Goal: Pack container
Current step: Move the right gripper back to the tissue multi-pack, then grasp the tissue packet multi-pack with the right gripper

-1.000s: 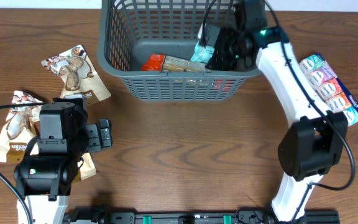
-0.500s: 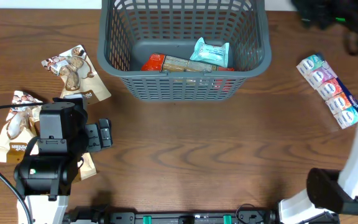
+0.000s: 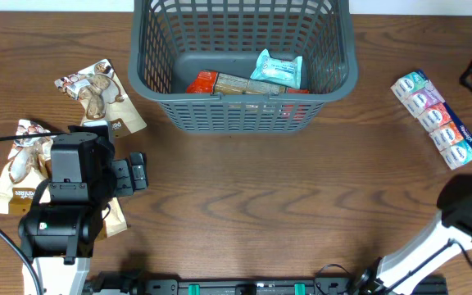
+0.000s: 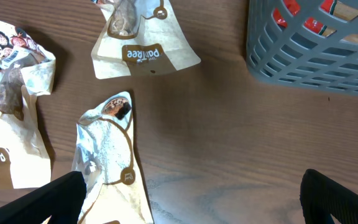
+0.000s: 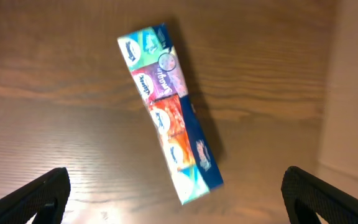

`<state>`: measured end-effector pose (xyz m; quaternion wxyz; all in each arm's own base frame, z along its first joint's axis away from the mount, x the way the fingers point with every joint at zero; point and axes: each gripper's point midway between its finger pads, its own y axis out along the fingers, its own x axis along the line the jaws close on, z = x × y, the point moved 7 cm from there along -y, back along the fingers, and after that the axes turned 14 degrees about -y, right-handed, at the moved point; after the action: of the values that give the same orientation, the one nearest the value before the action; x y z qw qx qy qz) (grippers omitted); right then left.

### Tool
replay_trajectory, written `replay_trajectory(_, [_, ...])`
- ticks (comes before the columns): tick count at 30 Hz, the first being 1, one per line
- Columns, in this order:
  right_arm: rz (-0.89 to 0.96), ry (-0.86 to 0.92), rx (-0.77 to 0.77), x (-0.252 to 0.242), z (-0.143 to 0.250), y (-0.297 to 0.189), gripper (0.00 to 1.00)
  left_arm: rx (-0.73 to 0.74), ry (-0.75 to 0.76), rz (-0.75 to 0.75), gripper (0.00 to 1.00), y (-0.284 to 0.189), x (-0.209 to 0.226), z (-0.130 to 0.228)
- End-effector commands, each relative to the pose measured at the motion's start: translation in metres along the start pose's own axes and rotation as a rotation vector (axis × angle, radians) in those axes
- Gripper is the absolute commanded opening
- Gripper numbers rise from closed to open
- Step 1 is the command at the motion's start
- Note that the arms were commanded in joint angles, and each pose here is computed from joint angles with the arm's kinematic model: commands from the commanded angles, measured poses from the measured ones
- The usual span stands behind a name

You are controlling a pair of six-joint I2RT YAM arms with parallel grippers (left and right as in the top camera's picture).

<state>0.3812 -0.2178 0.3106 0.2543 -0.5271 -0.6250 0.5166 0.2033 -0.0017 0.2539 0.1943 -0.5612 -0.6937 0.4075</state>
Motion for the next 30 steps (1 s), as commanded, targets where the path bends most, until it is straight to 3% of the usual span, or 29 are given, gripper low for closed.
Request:
replay_trajectory(1, [-0.085, -0.123, 0.043, -0.001, 0.0, 0.047, 0.96, -0.02, -0.007, -0.008, 0.99, -0.004, 0.001, -0.005])
replay_trajectory(16, [-0.255, -0.166, 0.154, 0.001, 0.019, 0.178, 0.99, -0.021, -0.007, -0.008, 0.98, -0.004, 0.0, -0.005])
replay_trajectory(30, [-0.358, -0.156, 0.221, 0.016, 0.038, 0.235, 0.99, -0.06, -0.01, 0.008, 0.98, -0.004, -0.002, -0.012])
